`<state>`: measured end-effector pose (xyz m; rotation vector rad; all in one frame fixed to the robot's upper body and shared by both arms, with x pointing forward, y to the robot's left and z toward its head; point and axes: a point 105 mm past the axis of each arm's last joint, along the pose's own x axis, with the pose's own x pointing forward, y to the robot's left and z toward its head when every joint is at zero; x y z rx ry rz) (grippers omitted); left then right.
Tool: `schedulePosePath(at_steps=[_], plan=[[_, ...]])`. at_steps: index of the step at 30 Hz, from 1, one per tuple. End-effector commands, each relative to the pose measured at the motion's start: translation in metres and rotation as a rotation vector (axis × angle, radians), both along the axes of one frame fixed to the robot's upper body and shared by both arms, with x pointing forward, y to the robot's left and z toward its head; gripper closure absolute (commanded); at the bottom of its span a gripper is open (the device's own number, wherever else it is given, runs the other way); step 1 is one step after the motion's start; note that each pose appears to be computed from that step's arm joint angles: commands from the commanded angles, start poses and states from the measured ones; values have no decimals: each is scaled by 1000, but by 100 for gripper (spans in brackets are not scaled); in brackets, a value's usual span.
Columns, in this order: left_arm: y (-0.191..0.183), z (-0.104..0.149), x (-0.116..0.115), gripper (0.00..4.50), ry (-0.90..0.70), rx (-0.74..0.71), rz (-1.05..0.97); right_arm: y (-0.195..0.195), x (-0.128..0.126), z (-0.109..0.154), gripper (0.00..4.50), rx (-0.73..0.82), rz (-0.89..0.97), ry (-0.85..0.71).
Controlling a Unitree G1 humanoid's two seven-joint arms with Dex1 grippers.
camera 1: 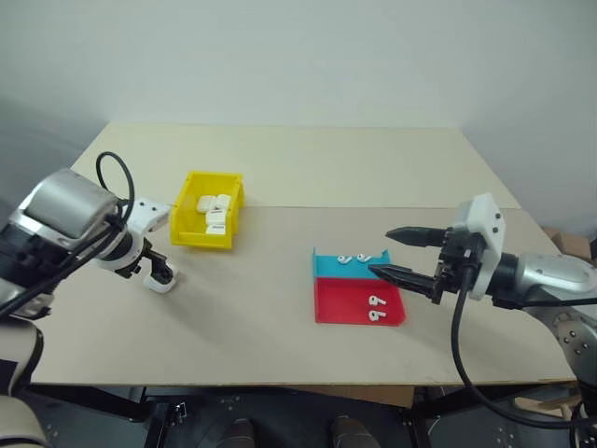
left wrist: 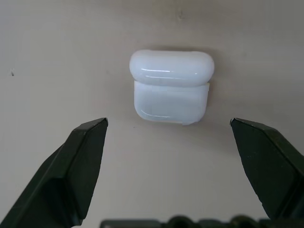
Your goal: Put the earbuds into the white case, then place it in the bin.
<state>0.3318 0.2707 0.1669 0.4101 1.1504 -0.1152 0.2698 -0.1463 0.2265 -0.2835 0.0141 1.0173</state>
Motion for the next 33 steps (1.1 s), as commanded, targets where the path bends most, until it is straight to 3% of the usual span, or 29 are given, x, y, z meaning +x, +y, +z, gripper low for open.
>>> schedulePosePath(at_steps=[1,9,14,17,21,24,28,33], plan=[[5,1,11,0,-24,23,10,0,-6,11,41,-17,9,-48],[3,-30,30,0,41,20,10,1,-8,14,41,-18,13,-53],[-1,-32,37,0,51,3,-27,3,-9,16,41,-16,10,-62],[-5,-31,36,55,53,-17,-47,2,-11,18,37,-16,5,-65],[-3,-28,30,171,60,-40,-55,1,-12,19,37,-16,1,-67],[2,-24,27,173,39,-44,-47,2,-11,19,37,-15,0,-67],[2,1,22,173,-100,-91,-136,1,-8,19,37,-14,-8,-72],[-19,67,7,173,-546,-299,-404,-2,-3,21,37,0,-24,-76]])
